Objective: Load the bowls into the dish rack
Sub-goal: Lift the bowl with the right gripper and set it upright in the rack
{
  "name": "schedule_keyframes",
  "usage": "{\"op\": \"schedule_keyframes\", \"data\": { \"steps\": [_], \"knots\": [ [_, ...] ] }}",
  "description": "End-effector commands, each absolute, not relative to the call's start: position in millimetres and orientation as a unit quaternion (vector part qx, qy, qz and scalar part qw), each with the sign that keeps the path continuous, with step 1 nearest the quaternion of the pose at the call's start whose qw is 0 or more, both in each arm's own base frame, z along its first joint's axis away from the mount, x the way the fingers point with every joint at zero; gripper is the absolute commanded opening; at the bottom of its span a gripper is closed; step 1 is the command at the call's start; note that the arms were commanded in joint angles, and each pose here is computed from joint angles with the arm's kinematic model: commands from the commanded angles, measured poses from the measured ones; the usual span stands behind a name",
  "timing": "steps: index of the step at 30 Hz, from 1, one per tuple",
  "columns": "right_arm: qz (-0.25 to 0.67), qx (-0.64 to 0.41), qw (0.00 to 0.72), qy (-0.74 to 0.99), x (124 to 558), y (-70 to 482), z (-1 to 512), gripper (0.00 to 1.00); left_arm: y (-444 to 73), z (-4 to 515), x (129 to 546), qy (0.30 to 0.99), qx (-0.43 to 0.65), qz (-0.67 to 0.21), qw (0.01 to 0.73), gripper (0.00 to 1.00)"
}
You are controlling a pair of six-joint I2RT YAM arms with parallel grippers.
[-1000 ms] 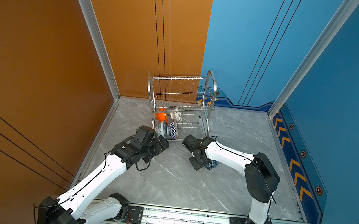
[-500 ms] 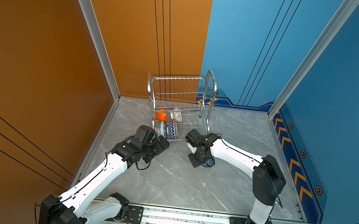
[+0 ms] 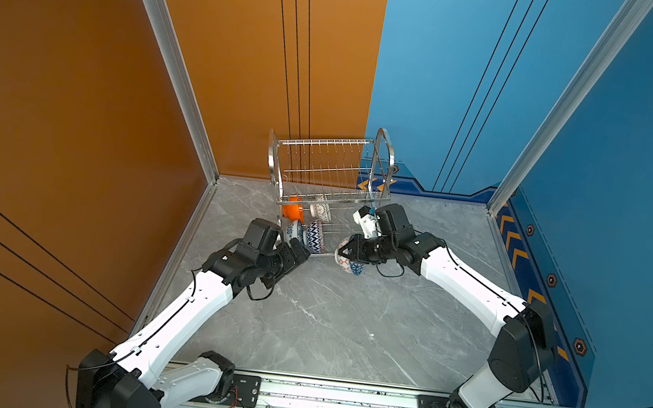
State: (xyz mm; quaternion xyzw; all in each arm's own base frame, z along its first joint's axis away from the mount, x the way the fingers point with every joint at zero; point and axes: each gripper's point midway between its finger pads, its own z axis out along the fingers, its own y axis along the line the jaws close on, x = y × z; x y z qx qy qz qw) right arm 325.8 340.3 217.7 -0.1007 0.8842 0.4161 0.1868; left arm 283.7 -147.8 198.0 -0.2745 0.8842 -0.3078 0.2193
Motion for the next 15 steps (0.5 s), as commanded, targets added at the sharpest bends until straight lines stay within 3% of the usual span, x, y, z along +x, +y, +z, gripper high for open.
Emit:
{"op": "schedule_keyframes", "data": {
  "steps": [1, 15],
  "knots": [
    [0.502, -0.079, 0.209, 0.835, 342, 363, 254, 0.0, -148, 204, 282, 0.888, -0.262, -0.311, 0.214, 0.98],
    [0.578, -0.004, 0.213, 0.788, 379, 370, 244, 0.0, -146, 206, 280, 0.895, -0.255, -0.307, 0.201, 0.98]
  ]
}}
